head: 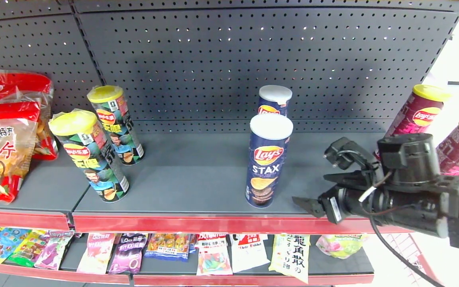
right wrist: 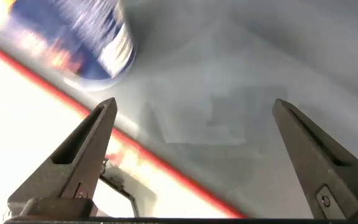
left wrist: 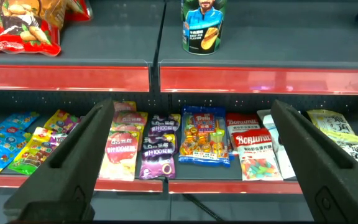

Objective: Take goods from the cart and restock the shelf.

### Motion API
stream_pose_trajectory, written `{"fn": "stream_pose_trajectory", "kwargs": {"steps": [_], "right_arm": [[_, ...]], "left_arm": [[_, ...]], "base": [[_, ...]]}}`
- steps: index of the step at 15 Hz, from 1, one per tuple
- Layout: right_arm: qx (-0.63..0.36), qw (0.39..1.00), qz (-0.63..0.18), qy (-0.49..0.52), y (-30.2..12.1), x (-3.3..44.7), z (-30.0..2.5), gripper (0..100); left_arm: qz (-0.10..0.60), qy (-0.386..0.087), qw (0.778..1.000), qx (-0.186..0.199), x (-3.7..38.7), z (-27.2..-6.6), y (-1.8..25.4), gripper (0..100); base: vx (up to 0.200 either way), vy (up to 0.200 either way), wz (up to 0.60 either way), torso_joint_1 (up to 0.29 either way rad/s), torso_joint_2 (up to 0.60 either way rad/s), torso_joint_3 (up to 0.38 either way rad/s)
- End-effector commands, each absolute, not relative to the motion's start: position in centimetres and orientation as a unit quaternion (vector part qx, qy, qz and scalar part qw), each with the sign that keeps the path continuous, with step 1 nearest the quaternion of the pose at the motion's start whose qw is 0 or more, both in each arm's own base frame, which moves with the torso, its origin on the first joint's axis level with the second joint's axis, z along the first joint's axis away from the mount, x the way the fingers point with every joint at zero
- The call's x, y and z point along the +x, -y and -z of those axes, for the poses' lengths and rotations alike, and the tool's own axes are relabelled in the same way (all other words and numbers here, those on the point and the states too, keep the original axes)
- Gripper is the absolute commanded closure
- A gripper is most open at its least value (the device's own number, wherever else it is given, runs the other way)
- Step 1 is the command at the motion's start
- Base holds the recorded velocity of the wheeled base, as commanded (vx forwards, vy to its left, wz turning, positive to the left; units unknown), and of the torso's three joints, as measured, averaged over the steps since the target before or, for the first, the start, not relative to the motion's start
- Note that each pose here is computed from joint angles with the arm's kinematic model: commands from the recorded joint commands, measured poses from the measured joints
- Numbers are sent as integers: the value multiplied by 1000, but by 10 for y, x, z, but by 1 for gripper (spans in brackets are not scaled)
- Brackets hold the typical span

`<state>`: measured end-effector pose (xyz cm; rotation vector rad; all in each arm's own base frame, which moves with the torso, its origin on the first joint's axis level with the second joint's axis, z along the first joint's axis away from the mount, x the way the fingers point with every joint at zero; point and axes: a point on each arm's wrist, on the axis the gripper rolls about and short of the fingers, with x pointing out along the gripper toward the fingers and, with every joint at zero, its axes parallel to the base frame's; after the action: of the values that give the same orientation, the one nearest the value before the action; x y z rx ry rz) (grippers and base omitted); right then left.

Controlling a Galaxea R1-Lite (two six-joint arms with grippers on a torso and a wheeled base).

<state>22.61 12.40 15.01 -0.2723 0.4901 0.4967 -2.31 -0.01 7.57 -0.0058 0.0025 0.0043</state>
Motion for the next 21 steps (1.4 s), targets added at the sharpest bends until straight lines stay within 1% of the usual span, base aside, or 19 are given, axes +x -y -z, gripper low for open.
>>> {"fn": "stream_pose_trajectory", "kwargs": {"steps": [1, 2, 3, 4, 5, 6, 7, 8, 9, 11, 12, 13, 14, 15, 17, 19, 21], "right_arm": [[-123, 940, -243, -207, -102, 187, -164, 0], [-115, 946, -236, -190, -79, 152, -162, 0], [-105, 952, -231, -173, -66, 129, -161, 0], [-100, 953, -233, -163, -61, 118, -160, 0], [-94, 957, -237, -137, -46, 87, -151, 0], [-92, 958, -237, -131, -41, 79, -147, 0], [-85, 962, -235, -109, -24, 49, -131, 0], [-82, 964, -229, -107, -18, 39, -126, 0], [-73, 968, -213, -110, -9, 19, -117, 0], [-48, 972, -206, -104, -6, -7, -107, 0], [-44, 975, -196, -96, -6, -11, -105, 0], [-44, 987, -141, -67, -9, -21, -91, 0], [-39, 989, -129, -61, -9, -21, -85, 0], [-37, 990, -124, -53, -8, -20, -85, 0], [-32, 995, -87, -24, -5, -22, -84, 0], [-15, 997, -78, 2, -4, -26, -83, 0], [18, 1000, -23, 1, -1, -26, -82, 0]], "left_arm": [[-2, -2, 1000, -3, -23, -76, 0, 0], [-2, -2, 1000, -3, -23, -76, 0, 0], [-2, -2, 1000, -3, -23, -76, 0, 0], [-2, -2, 1000, -3, -23, -76, 0, 0], [-2, -2, 1000, -3, -23, -76, 0, 0], [-2, -2, 1000, -3, -23, -76, 0, 0], [-2, -2, 1000, -3, -23, -76, 0, 0], [-2, -2, 1000, -3, -23, -76, 0, 0], [-2, -2, 1000, -3, -23, -76, 0, 0], [-2, -2, 1000, -3, -23, -76, 0, 0], [-2, -2, 1000, -3, -23, -76, 0, 0], [-2, -2, 1000, -3, -23, -76, 0, 0], [-2, -2, 1000, -3, -23, -76, 0, 0], [-2, -2, 1000, -3, -23, -76, 0, 0], [-2, -2, 1000, -3, -23, -76, 0, 0], [-2, -2, 1000, -3, -23, -76, 0, 0], [-2, -2, 1000, -3, -23, -76, 0, 0]], "base": [[0, 0, 0, 0, 0, 0], [0, 0, 0, 0, 0, 0], [0, 0, 0, 0, 0, 0], [0, 0, 0, 0, 0, 0], [0, 0, 0, 0, 0, 0], [0, 0, 0, 0, 0, 0], [0, 0, 0, 0, 0, 0], [0, 0, 0, 0, 0, 0], [0, 0, 0, 0, 0, 0], [0, 0, 0, 0, 0, 0], [0, 0, 0, 0, 0, 0], [0, 0, 0, 0, 0, 0], [0, 0, 0, 0, 0, 0], [0, 0, 0, 0, 0, 0], [0, 0, 0, 0, 0, 0], [0, 0, 0, 0, 0, 0], [0, 0, 0, 0, 0, 0]]}}
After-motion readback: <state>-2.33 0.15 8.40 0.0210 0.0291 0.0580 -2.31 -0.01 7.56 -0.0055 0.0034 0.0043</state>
